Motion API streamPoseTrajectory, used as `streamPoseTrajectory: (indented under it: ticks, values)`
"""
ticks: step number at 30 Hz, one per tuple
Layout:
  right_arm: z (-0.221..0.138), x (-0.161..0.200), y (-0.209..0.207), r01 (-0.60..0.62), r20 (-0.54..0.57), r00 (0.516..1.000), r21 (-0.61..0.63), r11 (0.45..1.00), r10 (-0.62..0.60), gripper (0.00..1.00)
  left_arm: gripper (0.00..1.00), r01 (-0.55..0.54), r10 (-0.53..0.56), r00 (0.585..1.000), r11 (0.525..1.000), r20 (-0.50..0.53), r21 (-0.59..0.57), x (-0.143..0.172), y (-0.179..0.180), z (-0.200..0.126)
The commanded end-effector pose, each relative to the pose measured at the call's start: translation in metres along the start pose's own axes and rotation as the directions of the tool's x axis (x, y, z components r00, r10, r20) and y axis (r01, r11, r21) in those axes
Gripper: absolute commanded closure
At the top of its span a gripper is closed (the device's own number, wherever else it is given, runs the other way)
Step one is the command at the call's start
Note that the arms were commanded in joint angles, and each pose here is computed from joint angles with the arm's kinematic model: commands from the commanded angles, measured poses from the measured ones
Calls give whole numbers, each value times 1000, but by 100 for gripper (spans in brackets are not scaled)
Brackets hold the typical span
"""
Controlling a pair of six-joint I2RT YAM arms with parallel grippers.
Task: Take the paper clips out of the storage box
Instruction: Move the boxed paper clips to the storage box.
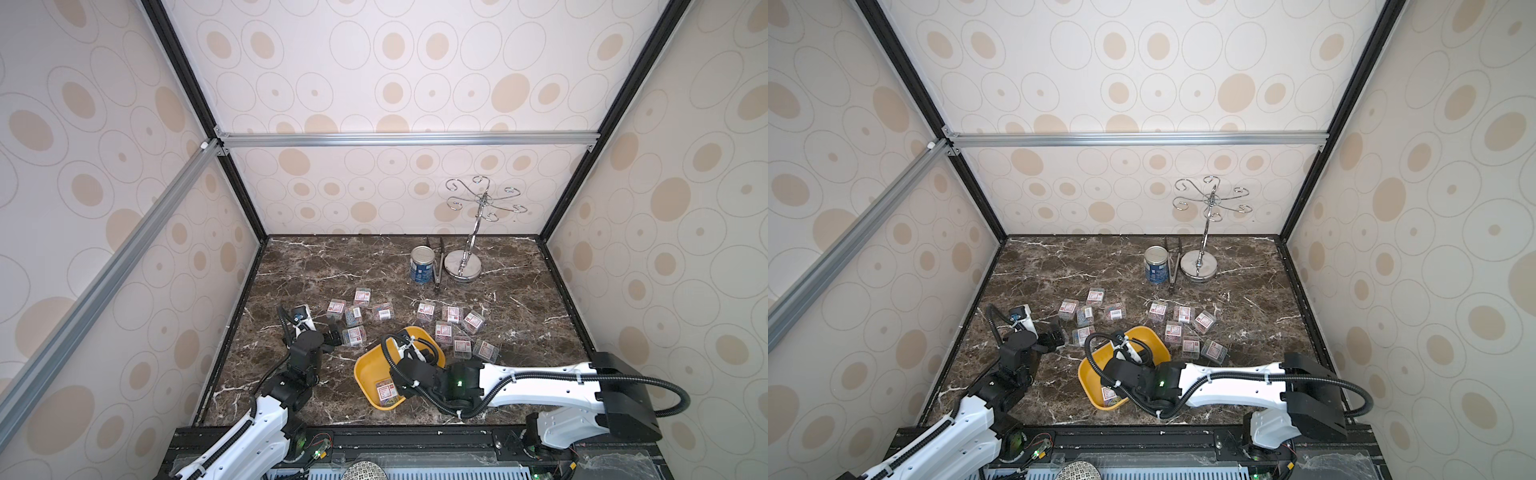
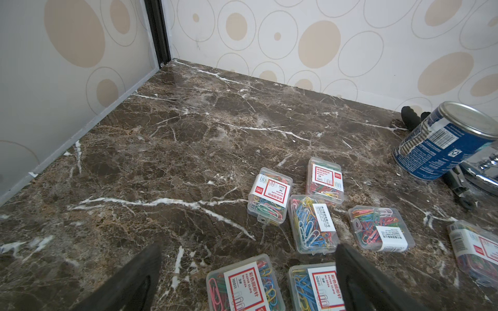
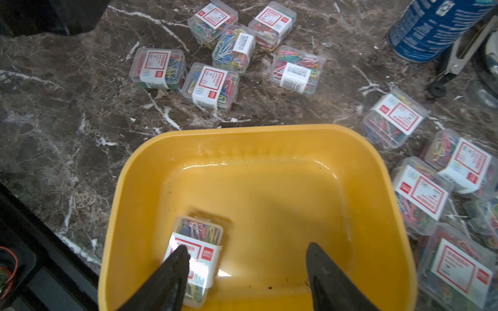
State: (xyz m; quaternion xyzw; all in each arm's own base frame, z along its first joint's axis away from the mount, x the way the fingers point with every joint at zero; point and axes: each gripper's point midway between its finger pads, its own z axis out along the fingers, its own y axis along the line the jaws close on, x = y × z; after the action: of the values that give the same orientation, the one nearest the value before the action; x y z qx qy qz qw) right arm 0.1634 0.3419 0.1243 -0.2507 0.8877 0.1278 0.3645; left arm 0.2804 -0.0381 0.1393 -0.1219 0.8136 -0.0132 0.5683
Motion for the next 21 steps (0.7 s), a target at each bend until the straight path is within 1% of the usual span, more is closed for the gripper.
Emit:
streamPoseTrajectory:
  ticks: [1, 6, 9, 13, 16, 19, 21]
  values:
    - [7, 16, 18, -20, -73, 997, -48, 999, 16, 30, 0, 20, -20, 1000, 999, 13, -25, -2, 5, 0]
    - [21, 39, 27, -11, -204, 979, -27, 1000, 5, 31, 0, 22, -20, 1000, 998, 23, -57, -4, 11, -1]
    - [26, 53, 39, -16, -269, 963, -74, 997, -5, 28, 0, 21, -20, 1000, 998, 22, -63, -3, 11, 0]
    - [30, 73, 42, -38, -318, 948, -114, 993, 0, 24, 0, 25, -24, 1000, 999, 14, -47, -2, 9, -1]
    - [19, 70, 40, -13, -352, 936, -113, 994, -28, 23, 0, 33, -32, 999, 999, 15, -35, -1, 9, -3]
    - [9, 59, 37, 38, -363, 929, -104, 994, -74, 19, 0, 46, -45, 998, 999, 33, -23, -4, 9, -6]
    - [8, 57, 30, 53, -388, 918, -70, 996, -76, 19, 0, 52, -51, 998, 998, 45, -20, -5, 11, -8]
